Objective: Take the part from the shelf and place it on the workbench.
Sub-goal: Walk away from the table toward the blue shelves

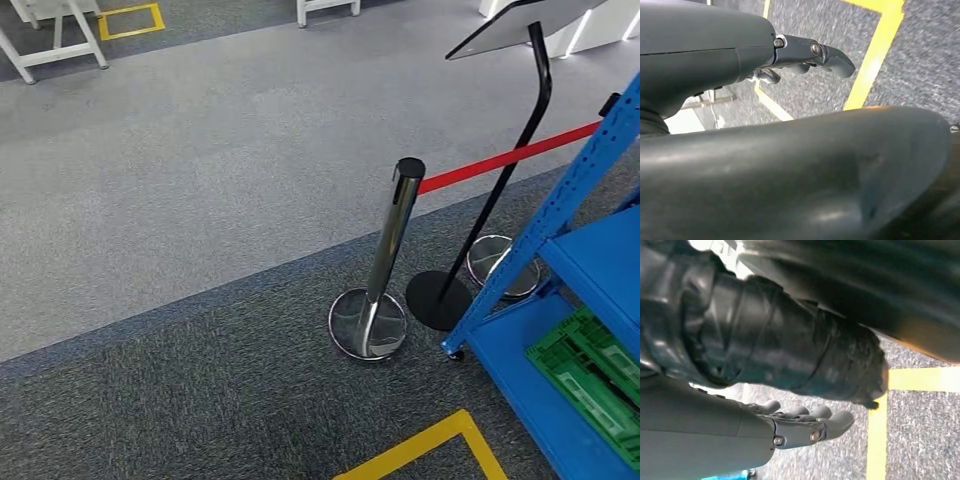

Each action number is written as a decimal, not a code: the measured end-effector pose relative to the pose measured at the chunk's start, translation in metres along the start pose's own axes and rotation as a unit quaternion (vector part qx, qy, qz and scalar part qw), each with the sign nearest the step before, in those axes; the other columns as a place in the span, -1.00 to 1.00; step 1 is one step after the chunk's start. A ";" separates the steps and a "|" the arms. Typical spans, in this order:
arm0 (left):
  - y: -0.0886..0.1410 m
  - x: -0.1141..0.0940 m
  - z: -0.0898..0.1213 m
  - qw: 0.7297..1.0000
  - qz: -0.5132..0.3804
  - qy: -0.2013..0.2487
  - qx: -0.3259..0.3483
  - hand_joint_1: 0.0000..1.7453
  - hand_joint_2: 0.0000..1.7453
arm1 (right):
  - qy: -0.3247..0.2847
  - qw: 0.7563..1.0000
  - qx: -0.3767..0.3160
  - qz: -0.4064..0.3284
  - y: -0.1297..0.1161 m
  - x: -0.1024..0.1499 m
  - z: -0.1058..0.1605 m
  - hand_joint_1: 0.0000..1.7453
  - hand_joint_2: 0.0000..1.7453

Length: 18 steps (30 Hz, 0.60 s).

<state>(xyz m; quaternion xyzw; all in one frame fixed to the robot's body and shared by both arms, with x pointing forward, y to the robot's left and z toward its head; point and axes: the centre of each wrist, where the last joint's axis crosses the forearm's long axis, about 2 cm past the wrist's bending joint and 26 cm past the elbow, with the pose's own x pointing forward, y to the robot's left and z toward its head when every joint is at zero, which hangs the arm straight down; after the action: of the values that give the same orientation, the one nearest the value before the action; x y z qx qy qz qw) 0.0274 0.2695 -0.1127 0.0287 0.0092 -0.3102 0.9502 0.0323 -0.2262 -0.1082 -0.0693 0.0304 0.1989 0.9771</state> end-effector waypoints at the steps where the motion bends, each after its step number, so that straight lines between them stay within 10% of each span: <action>1: 0.001 0.000 0.000 1.000 0.000 0.000 0.001 -1.00 -1.00 | 0.000 1.000 0.000 0.000 0.000 0.000 0.000 -1.00 -1.00; 18: 0.003 0.002 0.000 1.000 -0.011 -0.003 0.004 -1.00 -1.00 | 0.002 1.000 0.000 0.006 0.001 -0.001 0.000 -1.00 -1.00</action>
<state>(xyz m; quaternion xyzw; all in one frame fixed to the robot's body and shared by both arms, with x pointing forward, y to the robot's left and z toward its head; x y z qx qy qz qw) 0.0302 0.2706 -0.1125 0.0318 0.0055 -0.3204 0.9467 0.0307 -0.2258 -0.1083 -0.0694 0.0331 0.2047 0.9758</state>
